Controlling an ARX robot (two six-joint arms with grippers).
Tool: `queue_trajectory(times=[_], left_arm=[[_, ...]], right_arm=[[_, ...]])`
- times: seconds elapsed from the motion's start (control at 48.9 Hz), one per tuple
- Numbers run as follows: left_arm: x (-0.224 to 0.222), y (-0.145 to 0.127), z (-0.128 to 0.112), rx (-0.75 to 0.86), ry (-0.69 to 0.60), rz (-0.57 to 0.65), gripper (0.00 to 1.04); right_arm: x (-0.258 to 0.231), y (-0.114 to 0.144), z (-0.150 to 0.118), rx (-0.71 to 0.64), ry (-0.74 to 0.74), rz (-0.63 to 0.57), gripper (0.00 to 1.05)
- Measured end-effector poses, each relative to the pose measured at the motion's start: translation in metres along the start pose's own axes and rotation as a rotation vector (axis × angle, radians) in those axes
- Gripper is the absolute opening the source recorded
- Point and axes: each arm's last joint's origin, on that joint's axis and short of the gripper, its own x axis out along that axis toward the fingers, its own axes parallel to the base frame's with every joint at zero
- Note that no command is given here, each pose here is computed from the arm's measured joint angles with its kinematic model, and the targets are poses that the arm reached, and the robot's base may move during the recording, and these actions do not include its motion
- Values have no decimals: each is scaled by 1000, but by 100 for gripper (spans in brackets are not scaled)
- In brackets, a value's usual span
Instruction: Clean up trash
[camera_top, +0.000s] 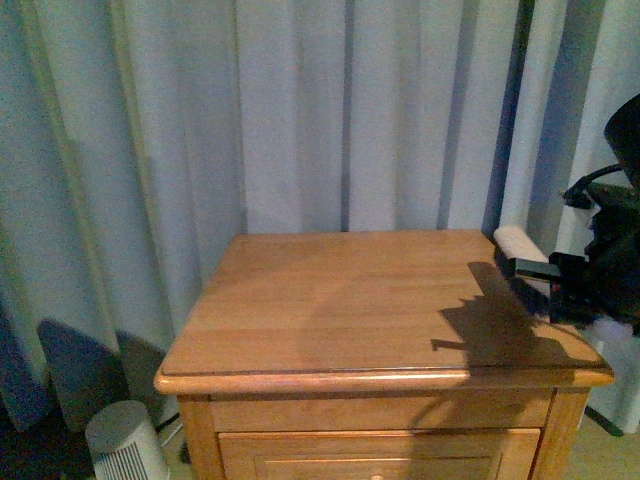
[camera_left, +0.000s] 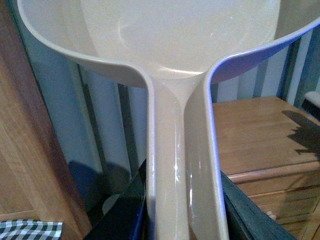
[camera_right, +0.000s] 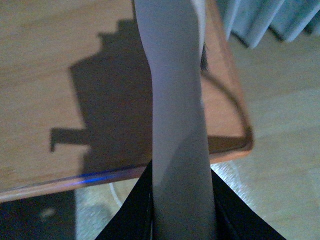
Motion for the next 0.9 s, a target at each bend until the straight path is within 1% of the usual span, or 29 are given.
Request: queue_trajectory(times=[0.123, 0.225, 0.307, 0.348, 0.43, 0.655, 0.777, 0.9], left_arm=[[0, 0, 0, 0, 0, 0, 27], [0, 0, 0, 0, 0, 0, 27], [0, 0, 0, 0, 0, 0, 27], [0, 0, 0, 0, 0, 0, 27], [0, 0, 0, 0, 0, 0, 27], [0, 0, 0, -1, 0, 0, 27], [0, 0, 0, -1, 0, 0, 27], [0, 0, 0, -3, 0, 0, 27]], right_arm=[[-23, -5, 5, -58, -130, -18, 20], [-53, -10, 7, -106, -246, -14, 20], [-93, -19, 1, -158, -376, -25, 20], [-110, -22, -3, -169, -411, -25, 20], [-142, -33, -23, -190, -453, -39, 20], [-203, -52, -58, -181, -551, -97, 20], [-249, -65, -81, -126, -621, -102, 20], [-275, -75, -104, -45, -685, -108, 20]])
